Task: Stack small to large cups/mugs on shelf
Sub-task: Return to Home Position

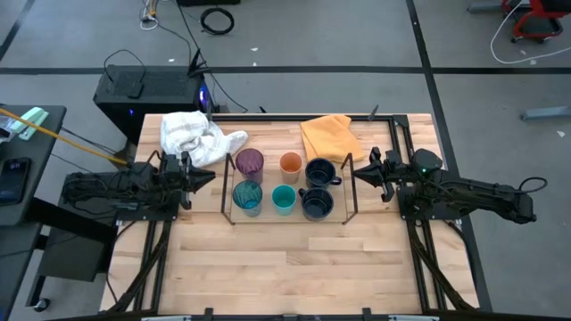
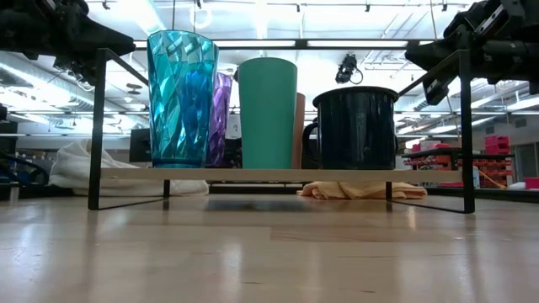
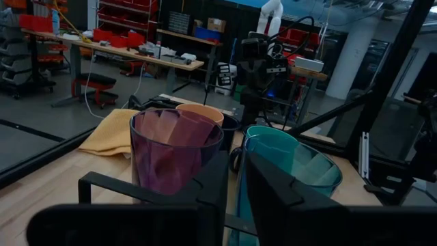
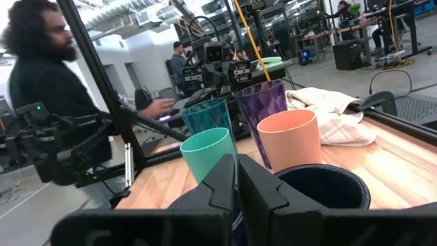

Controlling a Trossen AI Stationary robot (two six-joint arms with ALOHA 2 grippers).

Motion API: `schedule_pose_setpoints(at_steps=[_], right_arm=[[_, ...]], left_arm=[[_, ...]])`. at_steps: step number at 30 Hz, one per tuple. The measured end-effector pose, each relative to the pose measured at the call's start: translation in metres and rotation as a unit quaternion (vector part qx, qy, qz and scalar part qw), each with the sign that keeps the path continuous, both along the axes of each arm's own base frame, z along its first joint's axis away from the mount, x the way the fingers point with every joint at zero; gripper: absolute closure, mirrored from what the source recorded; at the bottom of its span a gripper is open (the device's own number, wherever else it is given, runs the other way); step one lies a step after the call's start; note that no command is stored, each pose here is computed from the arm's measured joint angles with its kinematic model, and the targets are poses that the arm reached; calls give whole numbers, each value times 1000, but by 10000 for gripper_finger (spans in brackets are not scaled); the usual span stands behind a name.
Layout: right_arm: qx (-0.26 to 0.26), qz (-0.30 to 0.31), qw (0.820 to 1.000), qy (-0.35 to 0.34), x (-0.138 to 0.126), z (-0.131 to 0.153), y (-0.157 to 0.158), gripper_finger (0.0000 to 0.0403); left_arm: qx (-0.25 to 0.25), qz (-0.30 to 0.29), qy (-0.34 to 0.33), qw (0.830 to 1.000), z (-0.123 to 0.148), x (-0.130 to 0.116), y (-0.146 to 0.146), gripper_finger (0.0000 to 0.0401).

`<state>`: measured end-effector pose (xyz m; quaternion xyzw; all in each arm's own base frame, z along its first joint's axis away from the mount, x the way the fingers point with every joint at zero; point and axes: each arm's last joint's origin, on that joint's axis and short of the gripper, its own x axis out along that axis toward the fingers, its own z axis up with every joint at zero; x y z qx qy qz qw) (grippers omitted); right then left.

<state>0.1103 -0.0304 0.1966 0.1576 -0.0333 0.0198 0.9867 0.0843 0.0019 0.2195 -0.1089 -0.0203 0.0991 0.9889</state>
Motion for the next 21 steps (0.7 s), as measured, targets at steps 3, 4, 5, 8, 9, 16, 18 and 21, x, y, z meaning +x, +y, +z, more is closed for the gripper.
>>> schedule_pose_setpoints(at_steps=[3, 4, 5, 8, 9, 16, 18, 21], right_arm=[[0, 0, 1000, 0, 0, 0, 0, 377], [0, 0, 1000, 0, 0, 0, 0, 377], [0, 0, 1000, 0, 0, 0, 0, 377], [0, 0, 1000, 0, 0, 0, 0, 377], [0, 0, 1000, 0, 0, 0, 0, 377], [0, 0, 1000, 0, 0, 0, 0, 377], [0, 0, 1000, 0, 0, 0, 0, 377], [0, 0, 1000, 0, 0, 0, 0, 377]], left_arm=[[0, 0, 0, 1000, 0, 0, 0, 343], [0, 0, 0, 1000, 0, 0, 0, 345], [0, 0, 0, 1000, 0, 0, 0, 347], [0, 0, 0, 1000, 0, 0, 0, 350], [0, 0, 0, 1000, 0, 0, 0, 350], [0, 0, 0, 1000, 0, 0, 0, 342], [0, 0, 0, 1000, 0, 0, 0, 340], [0, 0, 0, 1000, 0, 0, 0, 340]])
